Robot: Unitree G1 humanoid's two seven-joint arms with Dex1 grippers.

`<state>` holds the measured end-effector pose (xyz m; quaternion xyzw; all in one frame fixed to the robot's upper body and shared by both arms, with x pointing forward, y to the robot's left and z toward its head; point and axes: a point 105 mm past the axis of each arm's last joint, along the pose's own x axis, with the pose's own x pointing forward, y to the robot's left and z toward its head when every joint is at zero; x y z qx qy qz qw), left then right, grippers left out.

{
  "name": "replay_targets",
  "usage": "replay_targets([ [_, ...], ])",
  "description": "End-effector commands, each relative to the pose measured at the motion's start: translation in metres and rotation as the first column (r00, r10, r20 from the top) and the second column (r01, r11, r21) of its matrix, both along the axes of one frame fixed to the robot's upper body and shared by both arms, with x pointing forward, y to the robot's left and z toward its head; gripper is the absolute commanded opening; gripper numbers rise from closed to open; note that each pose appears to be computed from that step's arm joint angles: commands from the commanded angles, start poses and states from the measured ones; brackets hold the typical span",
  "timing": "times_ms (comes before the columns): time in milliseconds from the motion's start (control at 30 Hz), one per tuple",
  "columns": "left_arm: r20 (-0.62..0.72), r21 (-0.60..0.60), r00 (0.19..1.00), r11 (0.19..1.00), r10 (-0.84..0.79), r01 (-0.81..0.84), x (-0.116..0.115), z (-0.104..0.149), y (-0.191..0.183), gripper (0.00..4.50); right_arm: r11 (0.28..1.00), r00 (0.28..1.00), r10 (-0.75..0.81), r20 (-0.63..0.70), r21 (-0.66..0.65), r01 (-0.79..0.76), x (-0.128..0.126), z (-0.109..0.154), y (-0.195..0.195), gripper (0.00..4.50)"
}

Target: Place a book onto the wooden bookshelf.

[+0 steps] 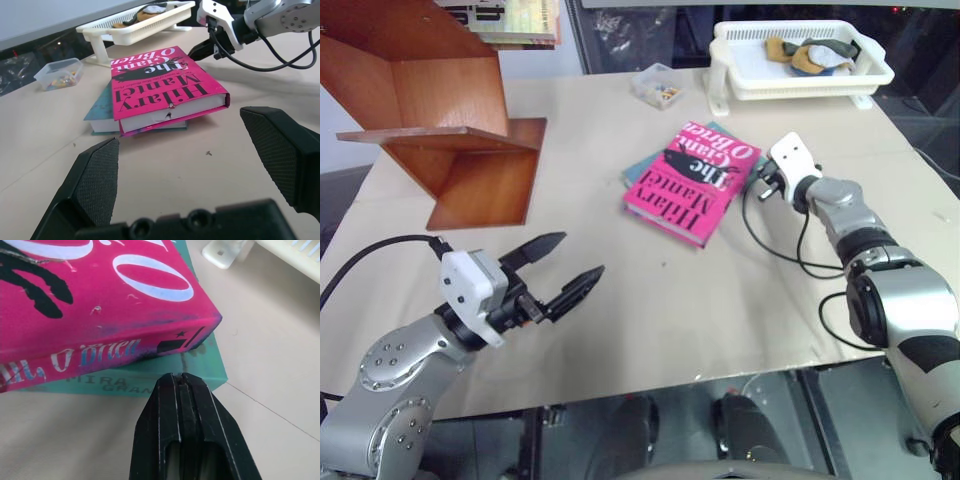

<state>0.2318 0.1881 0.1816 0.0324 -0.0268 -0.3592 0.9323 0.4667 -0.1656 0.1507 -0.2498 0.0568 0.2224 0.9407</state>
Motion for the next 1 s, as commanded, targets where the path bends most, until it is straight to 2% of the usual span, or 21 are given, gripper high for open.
replay_targets([
  [33,-0.002,-0.004,1.0,1.0,-0.006,0.006,0.002,-0.005,0.002,4.5,0.999,0.998,0.043,0.055,0.017,-0.044,-0.003,0.01,-0.001,0.01],
  [133,-0.01,-0.006,1.0,1.0,-0.018,0.018,0.009,-0.009,-0.003,4.5,0.997,0.996,0.08,0.04,0.006,-0.08,-0.009,0.002,-0.004,0.01],
  [167,-0.009,-0.009,1.0,1.0,-0.023,0.023,0.012,-0.009,-0.005,4.5,0.996,0.996,0.084,0.039,0.012,-0.085,-0.011,0.0,-0.005,0.56],
  [200,-0.008,-0.012,1.0,1.0,-0.029,0.029,0.016,-0.008,-0.008,4.5,0.996,0.996,0.083,0.044,0.016,-0.083,-0.012,-0.001,-0.006,0.84],
  [267,-0.005,-0.022,0.999,0.999,-0.046,0.046,0.023,-0.007,-0.013,4.5,0.998,0.996,0.027,0.089,0.051,-0.032,-0.011,0.003,-0.011,1.83],
  [333,-0.003,-0.025,0.998,0.998,-0.055,0.055,0.026,-0.006,-0.016,4.5,0.997,0.994,-0.034,0.104,0.079,0.026,-0.01,0.005,-0.016,2.58],
  [367,-0.002,-0.023,0.998,0.998,-0.056,0.056,0.027,-0.005,-0.017,4.5,0.995,0.991,-0.065,0.115,0.078,0.057,-0.009,0.006,-0.019,3.24],
  [400,-0.001,-0.021,0.998,0.998,-0.058,0.058,0.028,-0.005,-0.017,4.5,0.985,0.989,-0.115,0.092,0.139,0.101,-0.008,0.006,-0.023,3.51],
  [467,0.0,-0.025,0.999,0.998,-0.054,0.054,0.031,-0.004,-0.017,4.5,0.965,0.978,-0.203,0.047,0.176,0.192,-0.007,0.007,-0.03,3.51],
  [600,0.007,-0.01,0.998,0.998,-0.062,0.062,0.035,-0.003,-0.019,4.5,0.947,0.996,-0.084,0.024,0.312,0.072,-0.028,0.016,-0.017,3.51],
  [767,0.028,0.021,0.995,0.995,-0.093,0.092,0.039,0.001,-0.023,4.5,0.949,0.999,-0.012,0.045,0.314,-0.003,-0.068,0.019,-0.012,3.51],
  [900,0.018,0.022,0.992,0.992,-0.121,0.121,0.042,0.0,-0.029,4.5,0.92,0.999,-0.021,-0.031,0.391,0.031,-0.096,0.005,-0.009,4.48],
  [1000,0.012,0.023,0.991,0.991,-0.135,0.135,0.045,-0.001,-0.031,4.5,0.881,0.996,-0.054,-0.064,0.466,0.078,-0.105,0.004,-0.01,4.48],
])
